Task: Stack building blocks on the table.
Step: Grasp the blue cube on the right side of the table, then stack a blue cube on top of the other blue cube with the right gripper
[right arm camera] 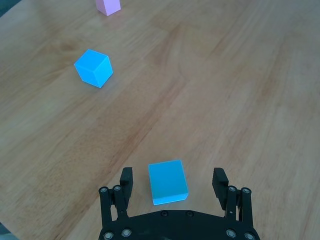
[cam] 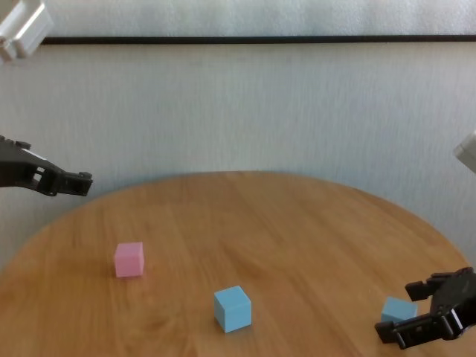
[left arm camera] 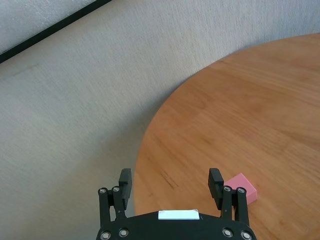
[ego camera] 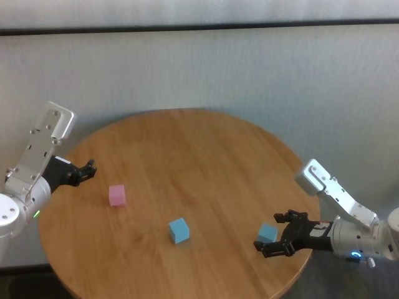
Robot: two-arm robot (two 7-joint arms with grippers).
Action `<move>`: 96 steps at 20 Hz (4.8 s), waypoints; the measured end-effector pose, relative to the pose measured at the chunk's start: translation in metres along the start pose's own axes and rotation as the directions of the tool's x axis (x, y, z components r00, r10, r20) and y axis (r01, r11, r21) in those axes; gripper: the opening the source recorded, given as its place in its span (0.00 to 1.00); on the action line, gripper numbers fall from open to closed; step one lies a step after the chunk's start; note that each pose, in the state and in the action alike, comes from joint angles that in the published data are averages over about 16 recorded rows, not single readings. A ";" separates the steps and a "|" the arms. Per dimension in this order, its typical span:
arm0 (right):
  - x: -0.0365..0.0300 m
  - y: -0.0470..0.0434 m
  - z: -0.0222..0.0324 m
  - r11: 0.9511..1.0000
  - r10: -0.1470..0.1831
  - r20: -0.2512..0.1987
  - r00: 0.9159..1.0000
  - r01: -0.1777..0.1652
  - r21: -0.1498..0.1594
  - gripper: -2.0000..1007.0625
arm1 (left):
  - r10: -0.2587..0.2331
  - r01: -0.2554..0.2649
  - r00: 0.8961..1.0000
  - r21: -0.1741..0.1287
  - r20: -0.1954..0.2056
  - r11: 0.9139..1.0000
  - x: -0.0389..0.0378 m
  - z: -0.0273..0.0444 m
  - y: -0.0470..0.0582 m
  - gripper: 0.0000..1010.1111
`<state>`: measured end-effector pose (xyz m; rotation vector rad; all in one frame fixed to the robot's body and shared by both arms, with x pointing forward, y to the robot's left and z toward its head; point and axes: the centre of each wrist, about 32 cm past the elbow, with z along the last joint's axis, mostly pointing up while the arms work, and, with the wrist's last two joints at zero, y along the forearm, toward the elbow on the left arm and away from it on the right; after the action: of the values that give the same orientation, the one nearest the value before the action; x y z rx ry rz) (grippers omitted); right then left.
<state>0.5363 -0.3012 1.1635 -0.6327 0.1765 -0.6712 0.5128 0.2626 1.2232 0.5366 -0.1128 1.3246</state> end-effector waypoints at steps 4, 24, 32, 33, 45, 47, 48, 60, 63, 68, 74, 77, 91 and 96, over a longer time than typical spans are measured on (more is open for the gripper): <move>-0.0001 -0.0002 0.0000 1.000 0.000 0.000 1.000 0.000 0.001 0.97 | 0.000 0.000 1.000 0.000 0.000 1.000 0.0000 0.0000 0.000 0.99; -0.0024 -0.0011 0.0028 1.000 0.006 0.009 1.000 -0.006 0.013 0.48 | 0.000 0.000 1.000 0.000 0.000 1.000 0.0000 0.0000 0.000 0.99; -0.0117 0.0056 0.0250 0.998 0.035 0.033 0.999 -0.036 0.046 0.37 | 0.000 0.000 1.000 0.000 0.000 1.000 0.0000 0.0000 0.000 0.99; -0.0136 0.0075 0.0292 0.998 0.040 0.037 0.999 -0.042 0.049 0.37 | 0.000 0.000 1.000 0.000 0.000 1.000 0.0000 0.0000 0.000 0.99; -0.0415 0.0425 0.0827 0.995 0.102 0.080 0.992 -0.103 0.013 0.37 | 0.000 0.000 1.000 0.000 0.000 1.000 0.0001 0.0000 0.000 0.99; -0.0465 0.0483 0.0890 0.994 0.105 0.082 0.991 -0.105 -0.002 0.37 | 0.000 0.000 1.000 0.000 0.000 1.000 0.0001 0.0000 0.000 0.99; -0.0489 0.0509 0.0919 0.994 0.106 0.082 0.991 -0.105 -0.008 0.37 | 0.000 0.000 1.000 0.000 0.000 1.000 0.0001 0.0000 0.000 0.99; -0.0700 0.0699 0.1149 0.996 0.079 0.068 0.994 -0.077 -0.033 0.37 | 0.000 0.000 1.000 0.000 0.000 1.000 0.0000 0.0000 0.000 0.99; -0.0724 0.0728 0.1180 0.997 0.071 0.065 0.995 -0.069 -0.032 0.37 | 0.000 0.000 1.000 0.000 0.000 1.000 0.0000 0.0000 0.000 0.99; -0.0748 0.0779 0.1206 0.998 0.058 0.061 0.997 -0.056 -0.036 0.37 | 0.000 0.000 1.000 0.000 0.000 1.000 0.0000 0.0000 0.000 0.99; -0.0755 0.0826 0.1217 0.998 0.050 0.053 0.997 -0.047 -0.045 0.37 | 0.000 0.000 1.000 0.000 0.000 1.000 0.0000 0.0000 0.000 0.99; -0.0753 0.0841 0.1224 0.998 0.048 0.049 0.998 -0.045 -0.048 0.37 | 0.000 0.000 1.000 0.000 0.000 1.000 0.0000 0.0000 0.000 0.99; -0.0780 0.0879 0.1266 0.998 0.055 0.035 0.998 -0.054 -0.044 0.37 | 0.000 0.000 1.000 0.000 0.000 1.000 0.0000 0.0000 0.000 0.99; -0.0804 0.0894 0.1255 0.997 0.061 0.034 0.998 -0.059 -0.047 0.37 | 0.000 0.000 1.000 0.000 0.000 1.000 0.0000 0.0000 0.000 0.99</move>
<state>0.5646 -0.1352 1.2066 -0.6808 0.1779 -0.5990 0.5128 0.2626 1.2232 0.5365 -0.1127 1.3247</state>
